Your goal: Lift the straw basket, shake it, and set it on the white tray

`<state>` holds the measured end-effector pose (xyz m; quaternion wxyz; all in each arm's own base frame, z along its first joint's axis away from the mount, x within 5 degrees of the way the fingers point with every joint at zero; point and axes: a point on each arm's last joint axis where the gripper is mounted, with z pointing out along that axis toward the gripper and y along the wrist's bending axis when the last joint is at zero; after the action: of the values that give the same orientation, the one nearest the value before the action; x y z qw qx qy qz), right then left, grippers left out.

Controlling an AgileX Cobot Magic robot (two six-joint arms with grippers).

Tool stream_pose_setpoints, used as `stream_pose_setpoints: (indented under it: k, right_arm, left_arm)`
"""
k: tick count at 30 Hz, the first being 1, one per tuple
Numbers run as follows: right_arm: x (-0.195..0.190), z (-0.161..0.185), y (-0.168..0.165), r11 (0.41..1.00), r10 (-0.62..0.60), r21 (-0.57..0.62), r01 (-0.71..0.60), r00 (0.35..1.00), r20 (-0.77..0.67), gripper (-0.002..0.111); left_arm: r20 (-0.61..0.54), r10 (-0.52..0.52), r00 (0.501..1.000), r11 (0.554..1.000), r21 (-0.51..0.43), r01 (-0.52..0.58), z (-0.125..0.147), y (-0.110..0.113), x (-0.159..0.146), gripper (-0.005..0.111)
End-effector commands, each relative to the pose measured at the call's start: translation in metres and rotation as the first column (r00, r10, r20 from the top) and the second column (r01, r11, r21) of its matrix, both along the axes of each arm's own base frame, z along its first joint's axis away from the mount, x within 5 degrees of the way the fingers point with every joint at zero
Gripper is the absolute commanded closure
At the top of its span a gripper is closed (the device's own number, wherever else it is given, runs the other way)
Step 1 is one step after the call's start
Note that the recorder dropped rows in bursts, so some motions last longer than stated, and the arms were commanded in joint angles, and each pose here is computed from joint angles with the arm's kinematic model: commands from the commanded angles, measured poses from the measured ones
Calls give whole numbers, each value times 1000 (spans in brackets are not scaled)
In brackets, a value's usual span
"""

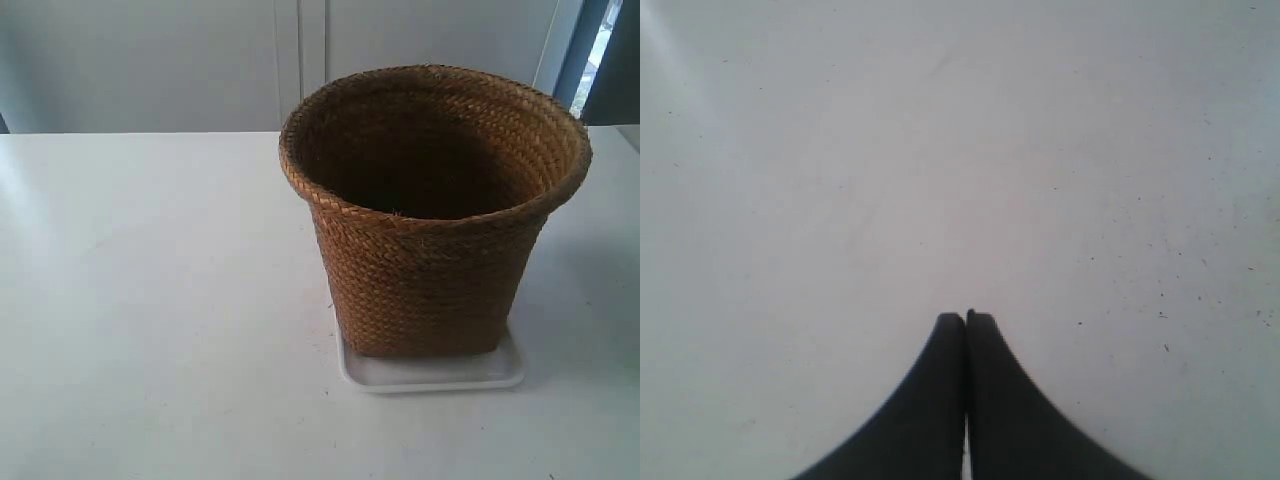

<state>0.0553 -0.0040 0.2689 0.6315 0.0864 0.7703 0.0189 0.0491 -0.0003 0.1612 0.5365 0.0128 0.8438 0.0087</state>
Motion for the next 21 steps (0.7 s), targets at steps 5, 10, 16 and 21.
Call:
stream_pose_setpoints:
  k: [5,10,16,21]
  right_arm:
    - [-1,-52,-3,999,-33,4,33,999,-14,107]
    - [-4,-73,-2,999,-33,4,33,999,-17,107]
    - [-2,-86,-2,999,-32,14,33,998,-48,107]
    - [-2,-87,-2,999,-32,14,33,998,-51,107]
  left_arm:
    - [3,-5,1000,1000,-9,5,-1,-1,0,106]
    - [3,-5,1000,1000,-9,5,-1,-1,0,106]
    - [3,-5,1000,1000,-9,5,-1,-1,0,106]
    - [3,-5,1000,1000,-9,5,-1,-1,0,106]
